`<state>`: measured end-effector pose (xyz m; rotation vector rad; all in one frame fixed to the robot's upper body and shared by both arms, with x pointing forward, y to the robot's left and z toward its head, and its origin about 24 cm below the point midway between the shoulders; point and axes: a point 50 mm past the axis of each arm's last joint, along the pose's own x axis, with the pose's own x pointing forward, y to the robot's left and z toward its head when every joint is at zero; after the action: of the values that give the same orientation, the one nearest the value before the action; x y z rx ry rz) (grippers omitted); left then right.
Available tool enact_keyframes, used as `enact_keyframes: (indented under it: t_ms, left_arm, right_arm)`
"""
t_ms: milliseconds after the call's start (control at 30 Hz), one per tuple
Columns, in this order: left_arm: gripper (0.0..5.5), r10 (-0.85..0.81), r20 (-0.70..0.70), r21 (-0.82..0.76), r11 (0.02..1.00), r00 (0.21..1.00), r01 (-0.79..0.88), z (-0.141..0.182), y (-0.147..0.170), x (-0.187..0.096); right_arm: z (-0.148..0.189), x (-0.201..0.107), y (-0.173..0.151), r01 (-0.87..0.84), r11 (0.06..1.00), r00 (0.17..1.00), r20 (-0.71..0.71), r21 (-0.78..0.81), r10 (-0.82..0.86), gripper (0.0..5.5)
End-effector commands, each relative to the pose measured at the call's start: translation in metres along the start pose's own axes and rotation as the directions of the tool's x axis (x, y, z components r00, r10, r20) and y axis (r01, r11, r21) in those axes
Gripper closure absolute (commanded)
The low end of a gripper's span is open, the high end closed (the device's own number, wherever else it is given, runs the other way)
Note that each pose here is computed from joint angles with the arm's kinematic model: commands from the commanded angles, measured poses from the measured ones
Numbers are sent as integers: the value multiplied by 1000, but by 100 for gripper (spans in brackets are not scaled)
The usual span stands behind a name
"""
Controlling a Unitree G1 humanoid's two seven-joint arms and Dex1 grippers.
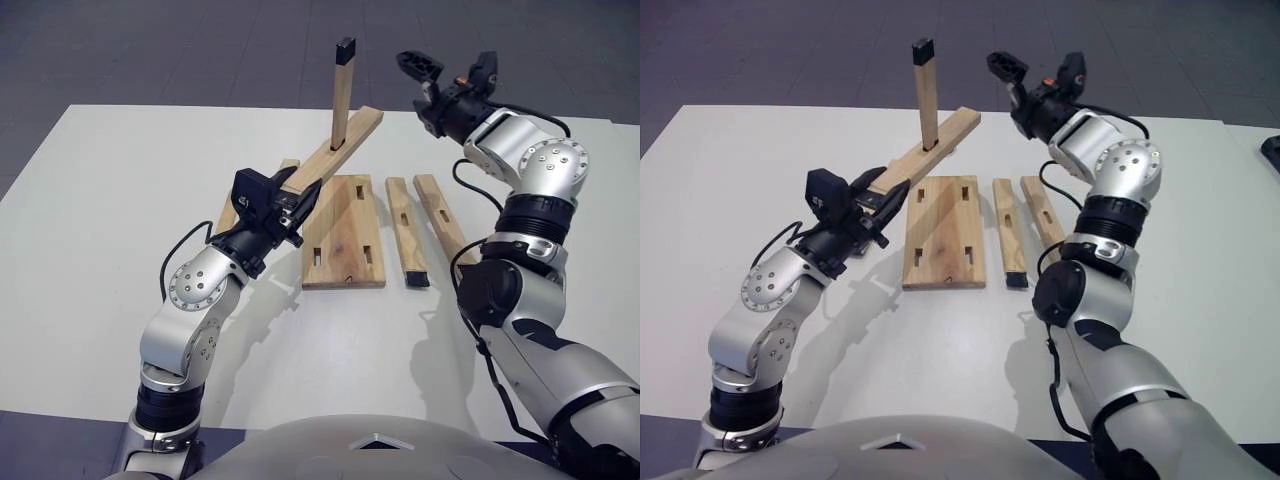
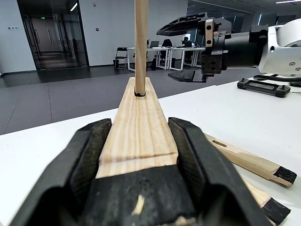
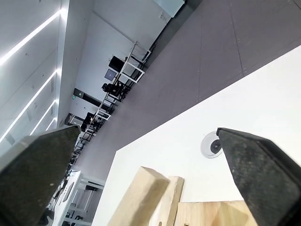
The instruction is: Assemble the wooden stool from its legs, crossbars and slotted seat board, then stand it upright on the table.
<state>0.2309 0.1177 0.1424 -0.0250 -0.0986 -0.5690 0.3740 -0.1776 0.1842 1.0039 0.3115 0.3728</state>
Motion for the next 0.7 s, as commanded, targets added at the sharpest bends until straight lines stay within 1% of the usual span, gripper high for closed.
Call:
enact_keyframes:
  t_ms: [33, 267, 500, 533, 567, 700]
  left_arm:
    - [346, -21, 40, 23, 1000, 999, 20, 10, -5, 3]
    - [346, -50, 49, 30, 998, 998, 49, 14, -8, 7]
    - [346, -77, 47, 40, 996, 996, 75, 14, -11, 11]
    - [346, -77, 46, 41, 996, 996, 76, 14, -11, 11]
    - [346, -78, 45, 42, 996, 996, 76, 13, -11, 11]
    - [346, -75, 41, 49, 996, 996, 73, 12, -9, 11]
  right_arm:
    - [-6, -2, -4, -12, 998, 1000, -27, 69, 14, 10]
    - [-29, 17, 9, -78, 986, 991, -96, 146, 93, 10]
    - [-43, 27, 31, -152, 977, 975, -140, 151, 173, 10]
    - [-44, 27, 32, -156, 976, 974, -143, 155, 178, 30]
    - [-44, 28, 32, -157, 975, 973, -145, 157, 180, 35]
    - [-44, 27, 35, -166, 974, 971, -149, 156, 190, 108]
